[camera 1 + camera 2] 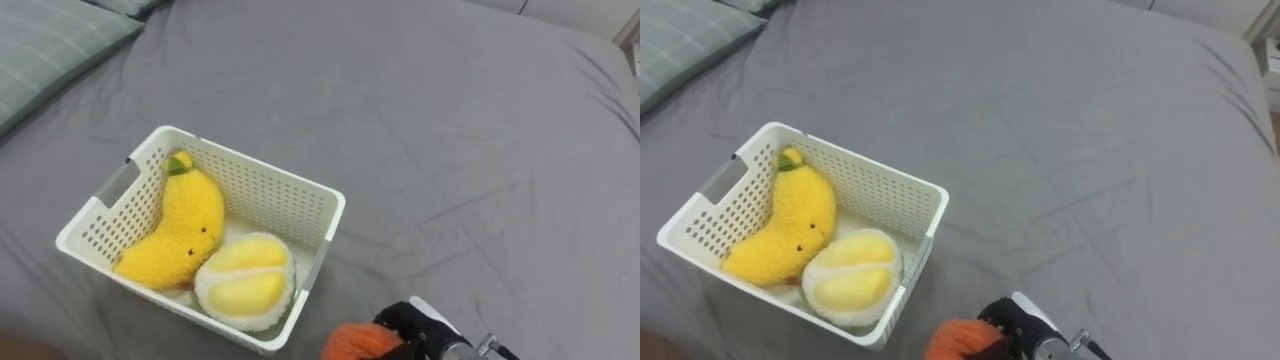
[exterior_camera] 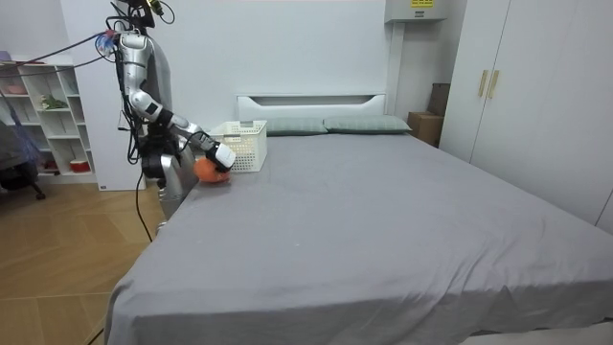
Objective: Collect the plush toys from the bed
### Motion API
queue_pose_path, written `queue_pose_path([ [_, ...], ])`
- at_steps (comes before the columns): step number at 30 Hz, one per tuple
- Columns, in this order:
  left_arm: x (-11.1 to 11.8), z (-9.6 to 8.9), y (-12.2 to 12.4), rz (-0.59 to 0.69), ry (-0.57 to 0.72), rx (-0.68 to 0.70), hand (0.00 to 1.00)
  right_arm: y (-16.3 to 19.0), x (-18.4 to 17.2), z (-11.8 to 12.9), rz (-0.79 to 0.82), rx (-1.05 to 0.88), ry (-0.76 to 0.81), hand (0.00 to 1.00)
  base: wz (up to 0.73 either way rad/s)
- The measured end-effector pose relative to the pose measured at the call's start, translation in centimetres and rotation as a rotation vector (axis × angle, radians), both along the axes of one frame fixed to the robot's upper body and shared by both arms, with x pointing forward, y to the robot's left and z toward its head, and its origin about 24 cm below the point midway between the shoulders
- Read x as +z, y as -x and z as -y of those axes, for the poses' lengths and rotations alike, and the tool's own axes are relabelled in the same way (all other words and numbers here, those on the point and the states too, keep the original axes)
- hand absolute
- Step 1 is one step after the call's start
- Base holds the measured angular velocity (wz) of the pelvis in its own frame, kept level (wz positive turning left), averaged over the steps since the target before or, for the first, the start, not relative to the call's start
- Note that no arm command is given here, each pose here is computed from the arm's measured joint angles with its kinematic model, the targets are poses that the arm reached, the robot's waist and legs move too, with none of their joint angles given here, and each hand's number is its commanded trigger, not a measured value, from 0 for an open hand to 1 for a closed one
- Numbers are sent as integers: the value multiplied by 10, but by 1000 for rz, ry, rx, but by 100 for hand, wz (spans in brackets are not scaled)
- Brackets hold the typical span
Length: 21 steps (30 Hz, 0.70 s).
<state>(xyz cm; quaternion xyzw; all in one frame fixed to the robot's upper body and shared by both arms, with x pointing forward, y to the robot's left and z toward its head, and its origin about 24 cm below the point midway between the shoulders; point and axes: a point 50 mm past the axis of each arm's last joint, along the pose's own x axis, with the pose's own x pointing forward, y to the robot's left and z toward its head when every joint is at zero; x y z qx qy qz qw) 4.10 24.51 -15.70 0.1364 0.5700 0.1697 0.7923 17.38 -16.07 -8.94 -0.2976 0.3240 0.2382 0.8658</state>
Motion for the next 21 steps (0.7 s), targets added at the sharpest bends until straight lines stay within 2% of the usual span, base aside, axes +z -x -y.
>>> queue_pose_path([
  [12,1,-5,6,-9,-31,25,0,-13,14,16,89,-72,28,100,2],
  [17,2,-9,6,-4,-31,56,0,-34,47,24,266,-127,14,100,0],
  [21,2,-11,5,5,-17,82,0,-40,62,27,342,-132,16,100,0],
])
